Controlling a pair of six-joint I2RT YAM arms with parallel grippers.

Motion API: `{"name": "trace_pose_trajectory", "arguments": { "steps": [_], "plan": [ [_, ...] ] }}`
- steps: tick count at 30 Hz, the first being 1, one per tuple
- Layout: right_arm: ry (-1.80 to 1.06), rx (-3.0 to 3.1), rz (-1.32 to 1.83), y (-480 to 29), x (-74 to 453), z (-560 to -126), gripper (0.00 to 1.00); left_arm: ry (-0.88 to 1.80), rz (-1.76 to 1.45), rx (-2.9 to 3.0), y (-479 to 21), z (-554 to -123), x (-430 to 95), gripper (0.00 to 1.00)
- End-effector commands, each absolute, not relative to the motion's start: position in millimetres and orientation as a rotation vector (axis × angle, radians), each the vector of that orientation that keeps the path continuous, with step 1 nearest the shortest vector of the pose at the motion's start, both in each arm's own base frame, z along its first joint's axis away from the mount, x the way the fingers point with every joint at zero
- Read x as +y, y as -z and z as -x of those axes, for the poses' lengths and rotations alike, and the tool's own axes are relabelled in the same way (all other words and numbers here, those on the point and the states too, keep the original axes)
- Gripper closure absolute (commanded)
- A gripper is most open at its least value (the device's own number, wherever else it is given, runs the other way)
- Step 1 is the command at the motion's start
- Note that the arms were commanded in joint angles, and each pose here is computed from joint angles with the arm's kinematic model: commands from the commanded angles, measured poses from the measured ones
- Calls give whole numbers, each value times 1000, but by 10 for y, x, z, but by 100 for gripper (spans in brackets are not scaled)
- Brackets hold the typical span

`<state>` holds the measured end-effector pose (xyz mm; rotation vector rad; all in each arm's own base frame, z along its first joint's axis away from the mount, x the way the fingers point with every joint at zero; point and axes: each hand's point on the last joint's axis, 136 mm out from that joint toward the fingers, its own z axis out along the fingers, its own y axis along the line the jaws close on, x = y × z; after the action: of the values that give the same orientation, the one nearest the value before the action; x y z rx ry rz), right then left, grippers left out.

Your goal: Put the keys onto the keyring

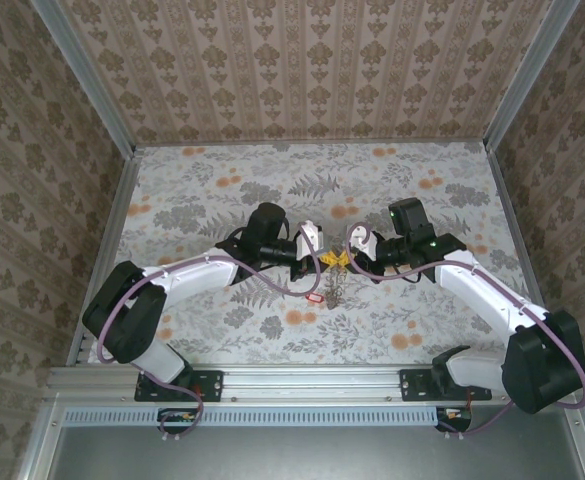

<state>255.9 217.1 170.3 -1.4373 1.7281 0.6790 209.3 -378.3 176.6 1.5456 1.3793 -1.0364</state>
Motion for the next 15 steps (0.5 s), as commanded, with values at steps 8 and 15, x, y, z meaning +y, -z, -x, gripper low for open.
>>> {"name": "trace_pose_trajectory", "arguments": {
  "steps": [8,15],
  "plan": [
    [-636,1677,1391,-1890,2164,-2561,83,1009,-1473,1314,-2039,-2183,-3776,100],
    [-515,1641,1225,-2114,1986,-2602,74,1089,-1352,1299,-2157,-2251,-3695,100]
  ]
}}
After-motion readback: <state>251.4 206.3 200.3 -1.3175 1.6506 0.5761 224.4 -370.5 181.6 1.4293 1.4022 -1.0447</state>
